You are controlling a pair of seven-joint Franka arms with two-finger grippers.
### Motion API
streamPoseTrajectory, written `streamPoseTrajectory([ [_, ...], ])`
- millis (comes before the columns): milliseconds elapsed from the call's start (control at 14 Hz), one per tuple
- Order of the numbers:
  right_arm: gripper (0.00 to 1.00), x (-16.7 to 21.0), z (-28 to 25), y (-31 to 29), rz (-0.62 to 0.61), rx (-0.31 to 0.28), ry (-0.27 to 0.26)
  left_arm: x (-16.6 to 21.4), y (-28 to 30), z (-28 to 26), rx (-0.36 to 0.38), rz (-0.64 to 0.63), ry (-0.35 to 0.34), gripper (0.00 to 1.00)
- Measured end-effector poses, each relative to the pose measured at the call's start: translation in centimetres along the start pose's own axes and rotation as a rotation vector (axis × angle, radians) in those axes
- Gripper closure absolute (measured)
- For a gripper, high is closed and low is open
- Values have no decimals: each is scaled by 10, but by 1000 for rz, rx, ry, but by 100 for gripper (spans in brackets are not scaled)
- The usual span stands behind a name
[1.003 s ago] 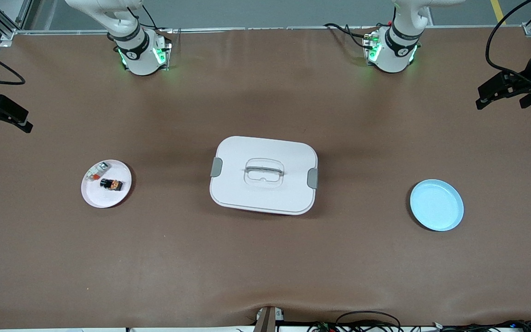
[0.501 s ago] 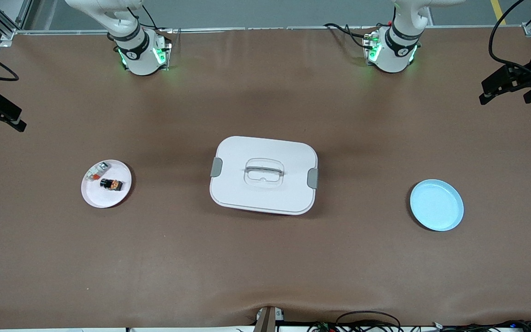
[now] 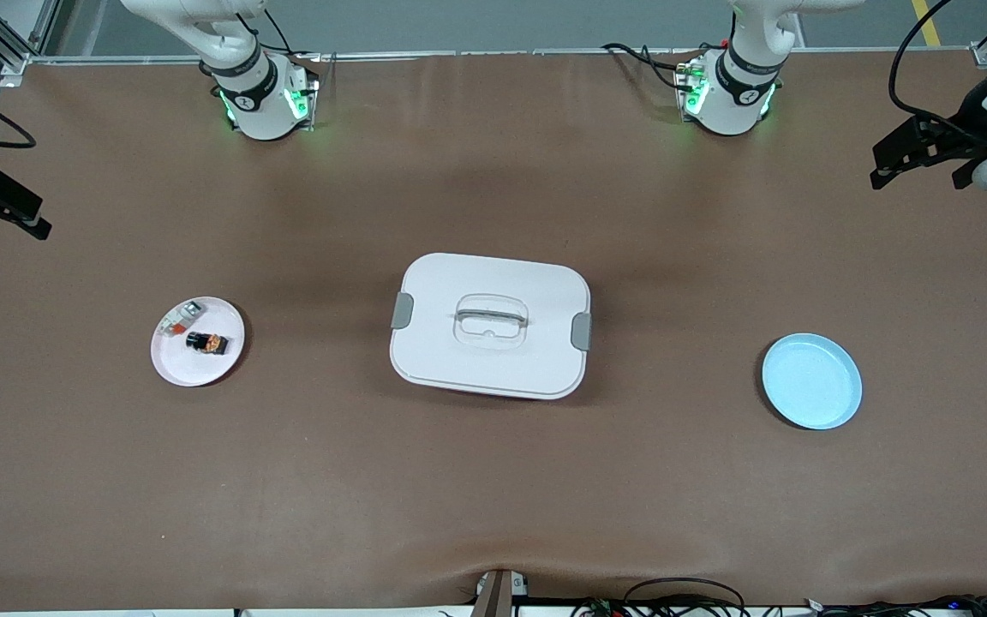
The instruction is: Transfer orange switch to right arm and place
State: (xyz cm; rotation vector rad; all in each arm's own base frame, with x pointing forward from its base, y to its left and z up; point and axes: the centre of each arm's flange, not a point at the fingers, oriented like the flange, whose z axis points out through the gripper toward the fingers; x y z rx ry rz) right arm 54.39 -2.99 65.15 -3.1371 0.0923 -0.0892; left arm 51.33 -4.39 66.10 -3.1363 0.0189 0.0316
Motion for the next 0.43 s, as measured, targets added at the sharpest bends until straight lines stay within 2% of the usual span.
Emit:
streamPoseTrajectory([
  [430, 0, 1, 9, 0, 0, 0, -14, 1, -4, -1, -1, -7, 3, 0],
])
